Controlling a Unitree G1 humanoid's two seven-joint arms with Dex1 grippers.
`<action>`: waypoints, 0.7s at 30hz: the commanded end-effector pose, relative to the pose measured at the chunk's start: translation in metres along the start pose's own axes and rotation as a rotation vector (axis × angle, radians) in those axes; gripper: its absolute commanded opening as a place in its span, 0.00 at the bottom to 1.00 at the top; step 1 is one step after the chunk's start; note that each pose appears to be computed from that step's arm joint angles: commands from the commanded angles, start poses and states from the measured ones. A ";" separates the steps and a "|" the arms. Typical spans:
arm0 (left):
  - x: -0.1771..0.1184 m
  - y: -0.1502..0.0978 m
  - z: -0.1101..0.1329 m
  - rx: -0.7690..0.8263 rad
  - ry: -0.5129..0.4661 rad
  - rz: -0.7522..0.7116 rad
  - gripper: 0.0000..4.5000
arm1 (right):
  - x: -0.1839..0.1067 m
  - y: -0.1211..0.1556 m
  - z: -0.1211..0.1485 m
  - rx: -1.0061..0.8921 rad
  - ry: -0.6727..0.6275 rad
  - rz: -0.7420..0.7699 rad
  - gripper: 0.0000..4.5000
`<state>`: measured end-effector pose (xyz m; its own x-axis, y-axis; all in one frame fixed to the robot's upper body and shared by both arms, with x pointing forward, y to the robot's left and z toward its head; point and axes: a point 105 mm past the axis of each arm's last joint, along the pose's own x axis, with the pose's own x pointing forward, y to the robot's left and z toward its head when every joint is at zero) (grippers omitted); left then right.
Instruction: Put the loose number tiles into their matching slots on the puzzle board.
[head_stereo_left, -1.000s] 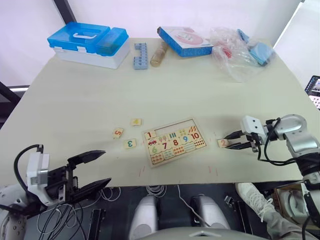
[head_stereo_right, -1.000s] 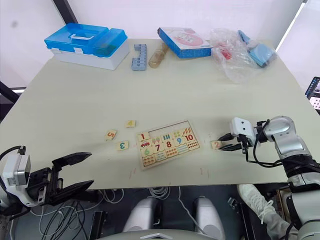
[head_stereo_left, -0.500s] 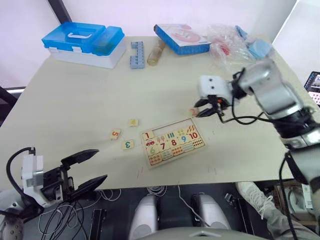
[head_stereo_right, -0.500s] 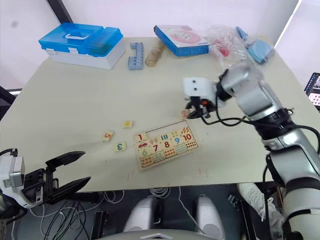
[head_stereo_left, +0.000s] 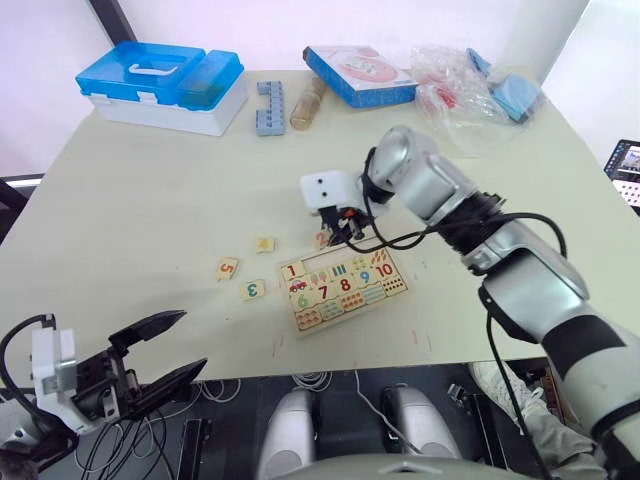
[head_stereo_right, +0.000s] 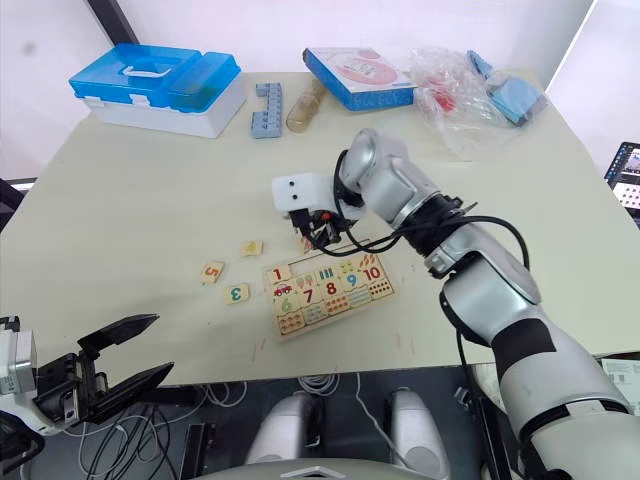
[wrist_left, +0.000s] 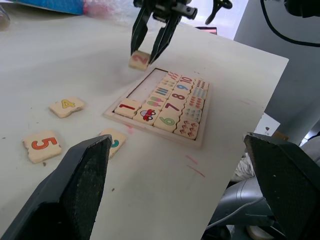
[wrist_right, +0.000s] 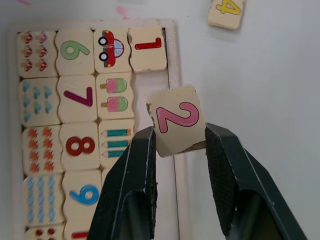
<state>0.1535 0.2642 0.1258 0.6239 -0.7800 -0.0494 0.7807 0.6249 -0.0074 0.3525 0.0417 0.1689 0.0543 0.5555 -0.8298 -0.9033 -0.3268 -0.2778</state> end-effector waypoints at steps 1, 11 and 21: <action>-0.003 -0.002 0.010 0.046 -0.020 0.025 1.00 | 0.005 -0.005 0.011 -0.040 0.005 -0.005 0.19; -0.005 -0.006 0.011 0.046 -0.023 0.050 1.00 | 0.024 0.001 0.011 -0.041 0.019 0.043 0.19; -0.003 -0.006 0.009 0.041 -0.022 0.048 1.00 | 0.025 0.002 0.001 0.000 0.036 0.053 0.19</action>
<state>0.1477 0.2648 0.1275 0.6624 -0.7480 -0.0424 0.7486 0.6630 -0.0022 0.3510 0.0531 0.1394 0.0166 0.4898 -0.8717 -0.9088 -0.3561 -0.2174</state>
